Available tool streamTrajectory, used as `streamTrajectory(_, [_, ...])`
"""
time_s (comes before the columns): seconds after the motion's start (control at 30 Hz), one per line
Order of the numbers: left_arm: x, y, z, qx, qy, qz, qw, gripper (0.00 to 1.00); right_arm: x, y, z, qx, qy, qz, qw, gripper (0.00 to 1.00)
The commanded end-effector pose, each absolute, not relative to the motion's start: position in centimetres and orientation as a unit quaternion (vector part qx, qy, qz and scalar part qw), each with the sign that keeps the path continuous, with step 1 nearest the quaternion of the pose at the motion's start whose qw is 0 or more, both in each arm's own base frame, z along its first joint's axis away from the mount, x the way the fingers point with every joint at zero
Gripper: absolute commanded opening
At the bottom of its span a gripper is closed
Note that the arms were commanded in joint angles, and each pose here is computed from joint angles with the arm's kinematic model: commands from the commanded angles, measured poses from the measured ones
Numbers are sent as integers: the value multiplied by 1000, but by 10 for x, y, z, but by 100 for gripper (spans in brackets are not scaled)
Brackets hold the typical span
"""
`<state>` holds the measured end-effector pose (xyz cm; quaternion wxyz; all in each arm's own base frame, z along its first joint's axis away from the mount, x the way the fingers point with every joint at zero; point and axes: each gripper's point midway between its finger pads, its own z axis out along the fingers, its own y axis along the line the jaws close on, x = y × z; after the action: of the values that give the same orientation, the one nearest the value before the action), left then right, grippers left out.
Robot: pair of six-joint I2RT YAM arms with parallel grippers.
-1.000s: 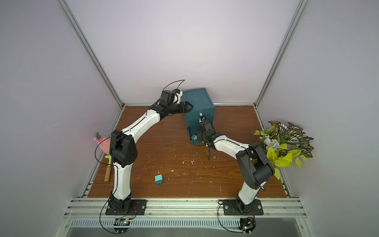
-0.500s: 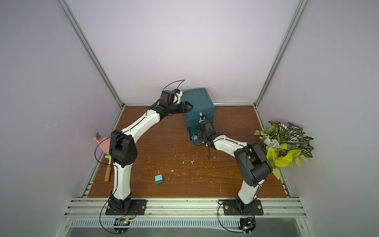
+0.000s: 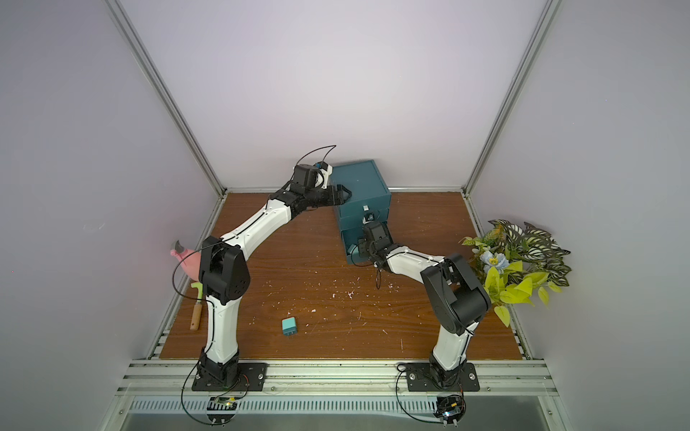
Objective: Place the plugs into the drawer by color
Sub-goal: Place the plug in the drawer.
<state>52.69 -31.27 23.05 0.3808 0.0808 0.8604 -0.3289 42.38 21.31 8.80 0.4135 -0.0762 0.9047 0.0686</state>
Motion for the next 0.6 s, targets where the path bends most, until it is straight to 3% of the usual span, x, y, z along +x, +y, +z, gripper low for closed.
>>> streamTrajectory(0.0, [513,-299,184,72,899,-291,320,86,425,214,104,-74,896,83,429,60])
streamTrajectory(0.27, [514,-296,189,72,897,-286,328,86,400,226,141,-119,882,134,437,64])
streamTrajectory(0.57, [515,-295,191,71,897,-286,331,86,282,333,128,-297,832,221,412,64])
